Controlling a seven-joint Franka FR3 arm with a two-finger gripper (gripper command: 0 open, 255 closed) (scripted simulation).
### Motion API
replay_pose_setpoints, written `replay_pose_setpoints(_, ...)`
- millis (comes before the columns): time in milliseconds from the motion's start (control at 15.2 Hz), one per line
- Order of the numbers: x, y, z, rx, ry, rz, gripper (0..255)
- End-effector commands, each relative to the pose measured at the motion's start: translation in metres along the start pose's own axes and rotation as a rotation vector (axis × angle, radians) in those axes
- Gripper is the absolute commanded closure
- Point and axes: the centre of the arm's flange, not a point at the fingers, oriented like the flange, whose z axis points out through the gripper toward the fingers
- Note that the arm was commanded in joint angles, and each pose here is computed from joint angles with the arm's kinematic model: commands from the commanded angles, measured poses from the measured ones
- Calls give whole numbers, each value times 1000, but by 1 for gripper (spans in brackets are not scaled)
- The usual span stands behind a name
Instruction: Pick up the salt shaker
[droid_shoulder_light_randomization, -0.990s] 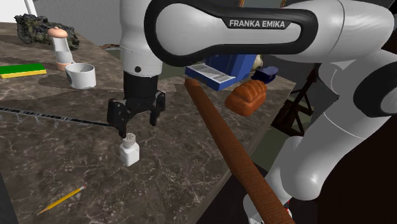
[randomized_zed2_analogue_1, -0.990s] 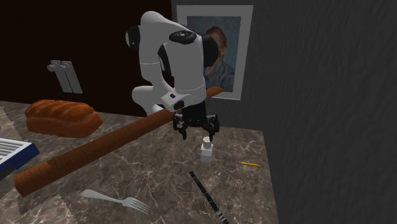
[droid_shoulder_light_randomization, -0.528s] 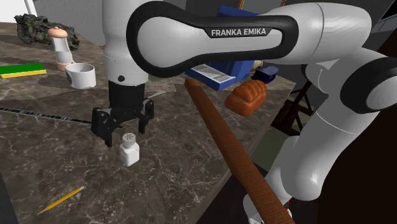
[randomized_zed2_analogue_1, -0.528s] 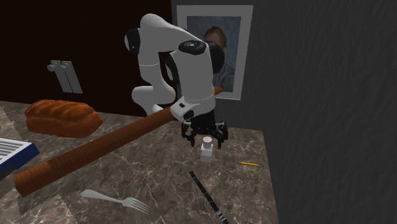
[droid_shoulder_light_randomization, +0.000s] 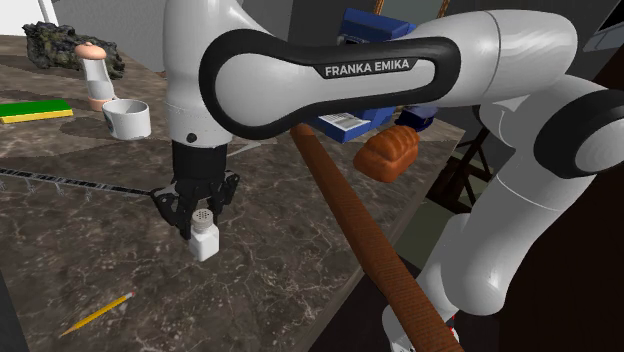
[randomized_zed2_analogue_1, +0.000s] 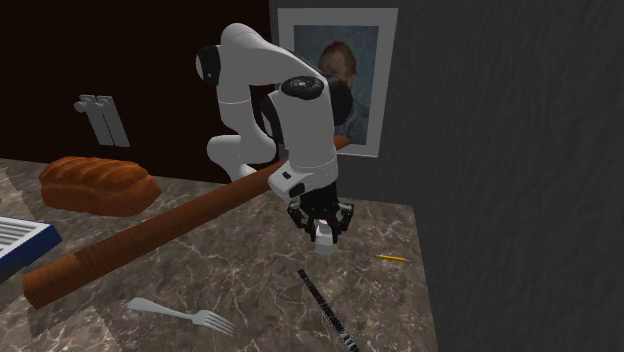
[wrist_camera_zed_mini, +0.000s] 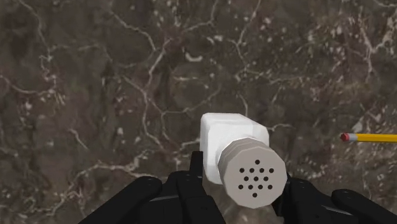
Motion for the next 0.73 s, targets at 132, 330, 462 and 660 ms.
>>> replay_pose_setpoints(132, 0, 0, 1, 0, -1, -1, 255)
replay_pose_setpoints(330, 0, 0, 0, 0, -1, -1, 255)
replay_pose_setpoints(462, -1, -1, -11, 0, -1, -1, 255)
replay_pose_setpoints(660, -3, -3, -26, 0, -1, -1, 255)
